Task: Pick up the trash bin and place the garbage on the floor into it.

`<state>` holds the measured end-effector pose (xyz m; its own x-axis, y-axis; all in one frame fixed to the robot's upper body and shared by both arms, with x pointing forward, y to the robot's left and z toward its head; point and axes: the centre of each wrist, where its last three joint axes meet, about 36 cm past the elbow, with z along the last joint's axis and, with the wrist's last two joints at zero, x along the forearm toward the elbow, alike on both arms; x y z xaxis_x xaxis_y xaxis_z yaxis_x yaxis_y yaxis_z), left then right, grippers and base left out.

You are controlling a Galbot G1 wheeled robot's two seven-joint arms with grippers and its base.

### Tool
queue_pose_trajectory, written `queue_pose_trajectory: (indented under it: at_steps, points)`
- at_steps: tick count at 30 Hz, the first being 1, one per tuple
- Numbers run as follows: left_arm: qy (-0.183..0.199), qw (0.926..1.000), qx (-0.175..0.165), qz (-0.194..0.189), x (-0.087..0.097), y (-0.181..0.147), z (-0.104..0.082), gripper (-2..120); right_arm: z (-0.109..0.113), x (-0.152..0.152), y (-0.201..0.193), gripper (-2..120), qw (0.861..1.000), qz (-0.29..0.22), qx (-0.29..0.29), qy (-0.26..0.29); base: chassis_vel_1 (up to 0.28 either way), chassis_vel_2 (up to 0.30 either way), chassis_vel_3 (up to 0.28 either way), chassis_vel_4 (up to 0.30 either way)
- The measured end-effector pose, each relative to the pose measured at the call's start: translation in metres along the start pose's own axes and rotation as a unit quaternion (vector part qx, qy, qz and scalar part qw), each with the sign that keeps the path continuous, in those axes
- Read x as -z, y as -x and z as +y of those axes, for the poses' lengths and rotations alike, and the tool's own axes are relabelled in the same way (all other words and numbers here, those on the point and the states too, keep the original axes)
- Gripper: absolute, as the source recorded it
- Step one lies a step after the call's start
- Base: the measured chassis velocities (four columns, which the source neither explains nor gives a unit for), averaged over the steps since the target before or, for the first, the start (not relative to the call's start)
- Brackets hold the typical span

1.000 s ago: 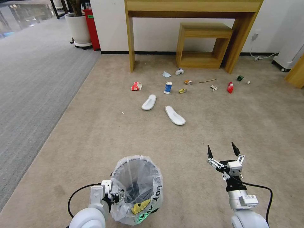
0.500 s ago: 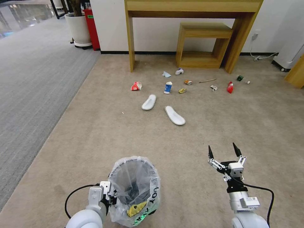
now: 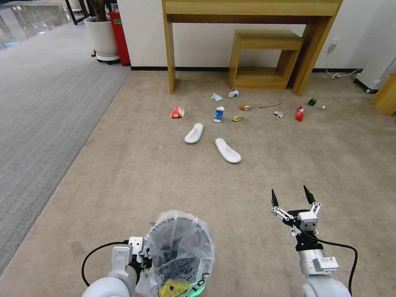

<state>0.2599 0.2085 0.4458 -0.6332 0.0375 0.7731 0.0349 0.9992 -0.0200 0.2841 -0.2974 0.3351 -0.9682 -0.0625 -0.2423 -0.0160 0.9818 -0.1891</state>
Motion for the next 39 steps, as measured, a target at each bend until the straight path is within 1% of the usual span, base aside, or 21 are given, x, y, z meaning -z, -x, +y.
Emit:
queue_pose_trajectory:
  at_steps: [1, 2, 5, 6, 9, 10, 13, 14, 15, 16, 17, 18, 19, 21, 25, 28, 35, 39]
  points:
    - [-0.01, 0.9999, -0.001, -0.001, 0.005, -0.002, 0.0, 2, 0.001, 0.0, -0.001, 100, 1.0, 0.0, 0.0, 0.0, 0.0, 0.0, 0.0, 0.0]
    - [-0.01, 0.9999, -0.001, -0.001, 0.005, -0.002, 0.0, 2, 0.001, 0.0, -0.001, 100, 1.0, 0.0, 0.0, 0.0, 0.0, 0.0, 0.0, 0.0]
    - [-0.054, 0.998, -0.017, -0.027, 0.034, -0.014, 0.002, 2, 0.004, 0.002, -0.003, 100, 1.0, -0.002, 0.0, 0.001, 0.0, 0.0, 0.0, 0.0]
    - [-0.054, 0.998, -0.017, -0.027, 0.034, -0.014, 0.002, 2, 0.004, 0.002, -0.003, 100, 1.0, -0.002, 0.0, 0.001, 0.0, 0.0, 0.0, 0.0]
    - [-0.087, 0.9948, -0.024, -0.047, 0.051, -0.019, 0.002, 2, 0.006, 0.003, -0.006, 100, 1.0, -0.004, -0.001, 0.0, 0.0, 0.0, 0.0, 0.0]
    - [-0.087, 0.9948, -0.024, -0.047, 0.051, -0.019, 0.002, 2, 0.006, 0.003, -0.006, 100, 1.0, -0.004, -0.001, 0.0, 0.0, 0.0, 0.0, 0.0]
    - [-0.105, 0.9926, -0.022, -0.057, 0.06, -0.017, 0.002, 2, 0.01, 0.004, -0.009, 100, 1.0, -0.005, -0.001, 0.0, 0.0, 0.0, 0.0, 0.0]
    - [-0.113, 0.9913, -0.021, -0.063, 0.066, -0.015, 0.002, 2, 0.011, 0.005, -0.011, 100, 1.0, -0.005, -0.001, 0.0, 0.0, 0.0, 0.0, 0.0]
    - [-0.113, 0.9913, -0.021, -0.063, 0.066, -0.015, 0.002, 2, 0.011, 0.005, -0.011, 100, 1.0, -0.005, -0.001, 0.0, 0.0, 0.0, 0.0, 0.0]
    - [-0.119, 0.9903, -0.021, -0.068, 0.071, -0.014, 0.003, 2, 0.011, 0.006, -0.011, 100, 1.0, -0.006, -0.001, -0.001, 0.0, 0.0, 0.0, 0.0]
    - [-0.129, 0.9883, -0.022, -0.078, 0.081, -0.013, 0.003, 2, 0.01, 0.008, -0.011, 100, 1.0, -0.007, -0.002, -0.001, 0.0, 0.0, 0.0, 0.0]
    - [-0.129, 0.9883, -0.022, -0.078, 0.081, -0.013, 0.003, 2, 0.01, 0.008, -0.011, 100, 1.0, -0.007, -0.002, -0.001, 0.0, 0.0, 0.0, 0.0]
    - [-0.133, 0.9871, -0.021, -0.087, 0.088, -0.01, 0.005, 2, 0.009, 0.01, -0.011, 100, 1.0, -0.009, -0.003, -0.002, 0.0, 0.0, 0.0, 0.0]
    - [-0.131, 0.9859, -0.024, -0.101, 0.096, -0.007, 0.007, 2, 0.007, 0.011, -0.01, 100, 1.0, -0.011, -0.005, 0.0, 0.0, 0.0, 0.0, 0.0]
    - [-0.134, 0.9841, -0.033, -0.111, 0.1, -0.004, 0.007, 2, 0.007, 0.011, -0.006, 100, 1.0, -0.016, -0.008, 0.003, 0.0, 0.0, 0.0, 0.0]
    - [-0.14, 0.9822, -0.033, -0.122, 0.108, 0.004, 0.009, 2, 0.01, 0.011, -0.002, 100, 1.0, -0.019, -0.015, 0.012, 0.0, 0.0, 0.0, 0.0]
    - [-0.131, 0.9832, -0.026, -0.124, 0.115, 0.003, 0.012, 2, 0.021, 0.012, 0.001, 100, 0.999, -0.016, -0.023, 0.022, 0.0, 0.0, 0.0, 0.0]
    - [-0.127, 0.9842, -0.027, -0.121, 0.113, 0.003, 0.012, 2, 0.022, 0.019, 0.009, 98, 0.999, -0.025, -0.033, 0.031, 0.0, 0.0, 0.0, 0.0]
